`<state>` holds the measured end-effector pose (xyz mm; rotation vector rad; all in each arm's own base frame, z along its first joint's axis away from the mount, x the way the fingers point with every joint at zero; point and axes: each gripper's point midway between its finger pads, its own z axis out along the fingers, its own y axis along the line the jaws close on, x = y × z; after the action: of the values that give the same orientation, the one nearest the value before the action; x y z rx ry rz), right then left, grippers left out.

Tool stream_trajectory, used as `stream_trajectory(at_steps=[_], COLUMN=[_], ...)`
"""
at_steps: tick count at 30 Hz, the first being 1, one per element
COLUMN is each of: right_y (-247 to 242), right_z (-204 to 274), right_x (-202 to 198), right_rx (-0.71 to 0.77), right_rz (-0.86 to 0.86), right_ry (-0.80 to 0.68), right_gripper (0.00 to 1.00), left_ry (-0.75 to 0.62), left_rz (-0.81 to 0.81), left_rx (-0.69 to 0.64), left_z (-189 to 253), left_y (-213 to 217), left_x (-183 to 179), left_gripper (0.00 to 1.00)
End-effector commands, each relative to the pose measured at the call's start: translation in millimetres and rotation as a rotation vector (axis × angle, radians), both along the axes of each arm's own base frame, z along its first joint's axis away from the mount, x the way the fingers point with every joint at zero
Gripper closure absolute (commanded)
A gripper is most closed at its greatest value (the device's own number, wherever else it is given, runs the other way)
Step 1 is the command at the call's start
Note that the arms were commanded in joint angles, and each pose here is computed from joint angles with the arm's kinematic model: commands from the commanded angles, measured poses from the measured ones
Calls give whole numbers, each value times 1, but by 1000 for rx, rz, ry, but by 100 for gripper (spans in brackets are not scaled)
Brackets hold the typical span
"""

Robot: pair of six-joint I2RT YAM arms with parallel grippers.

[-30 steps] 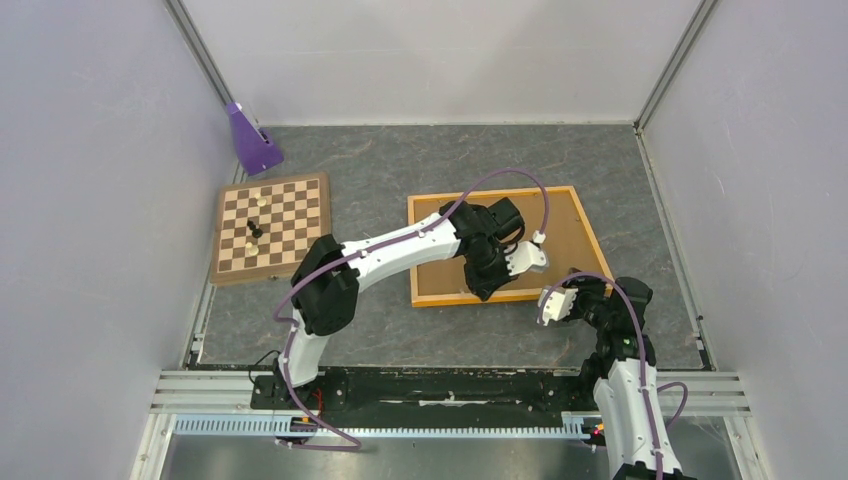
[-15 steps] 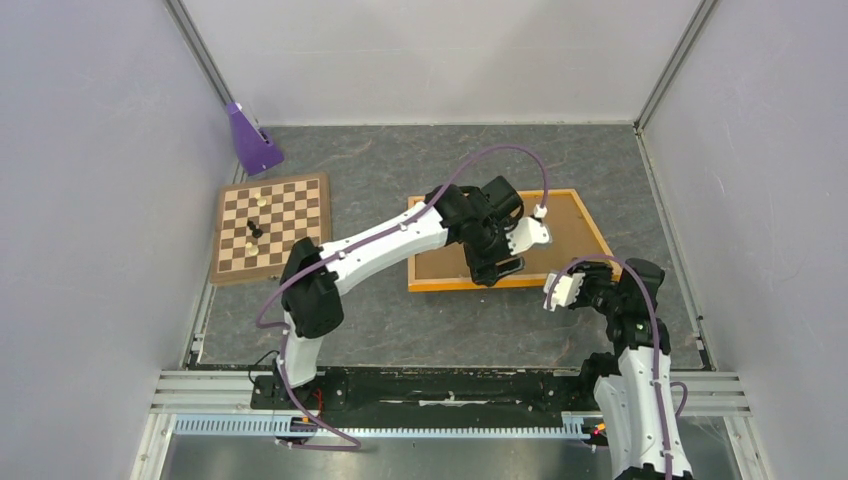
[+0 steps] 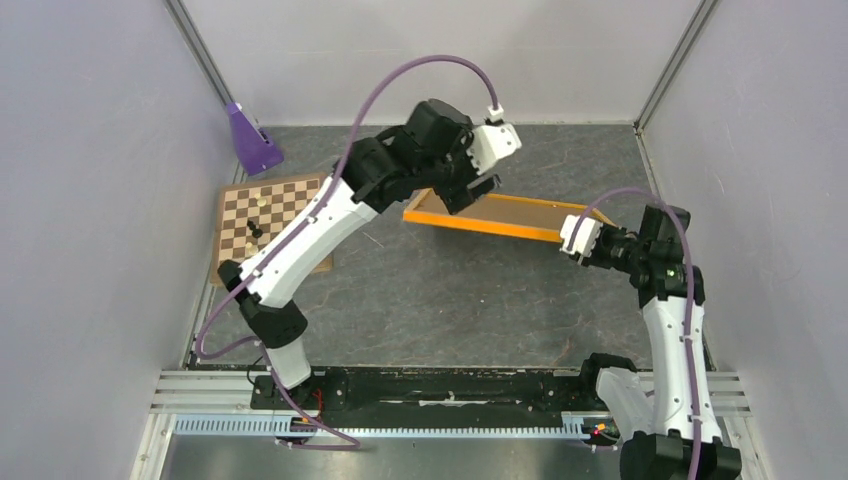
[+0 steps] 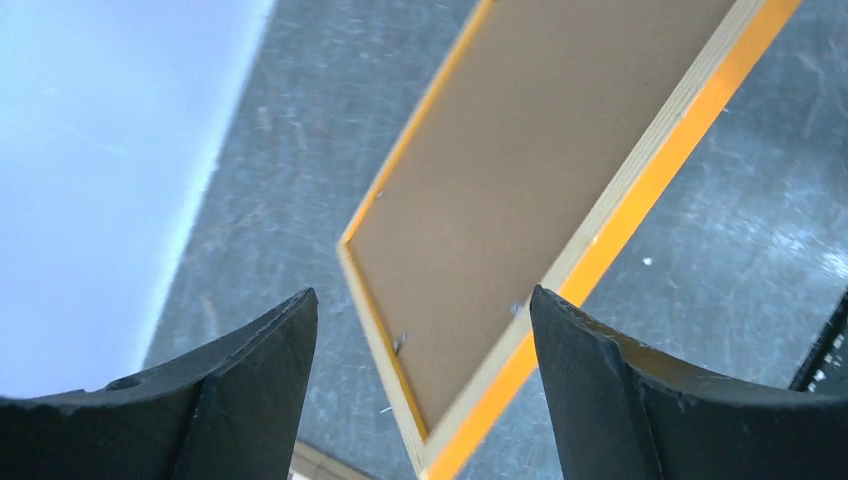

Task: Put the photo into the frame
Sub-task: Turn over the photo frame at the center of the board.

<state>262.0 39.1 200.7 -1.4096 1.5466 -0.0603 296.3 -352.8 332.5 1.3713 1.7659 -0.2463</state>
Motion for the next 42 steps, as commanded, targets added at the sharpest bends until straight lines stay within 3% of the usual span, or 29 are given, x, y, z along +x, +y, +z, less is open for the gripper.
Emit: stream_trajectory(at_steps=[1,14,19,25,35,42], right_y=[13,22,20,18,26,33], right_z=[44,73,86,92,111,110], right_x=[2,17,17,14,3,-13], right_rx=[205,457,454,423,357,333], right_rz=[-66,-198,-211,-199,-110,-50], right_ry=[97,246,221,195,186,193], right_gripper=[100,100,100,100,100,100], left_ry=[-146,-112,-108,-158,-369,-491], left_rz=[89,242,243,104,-182,-380], left_rx=[-78,-143,-129,-100,28,25], left_z=[62,45,30,24,43,57], left_y=[37,78,81,64,3,-43], left_x=[14,23,23,19,-1,-9], left_gripper=[16,16,16,16,13,12])
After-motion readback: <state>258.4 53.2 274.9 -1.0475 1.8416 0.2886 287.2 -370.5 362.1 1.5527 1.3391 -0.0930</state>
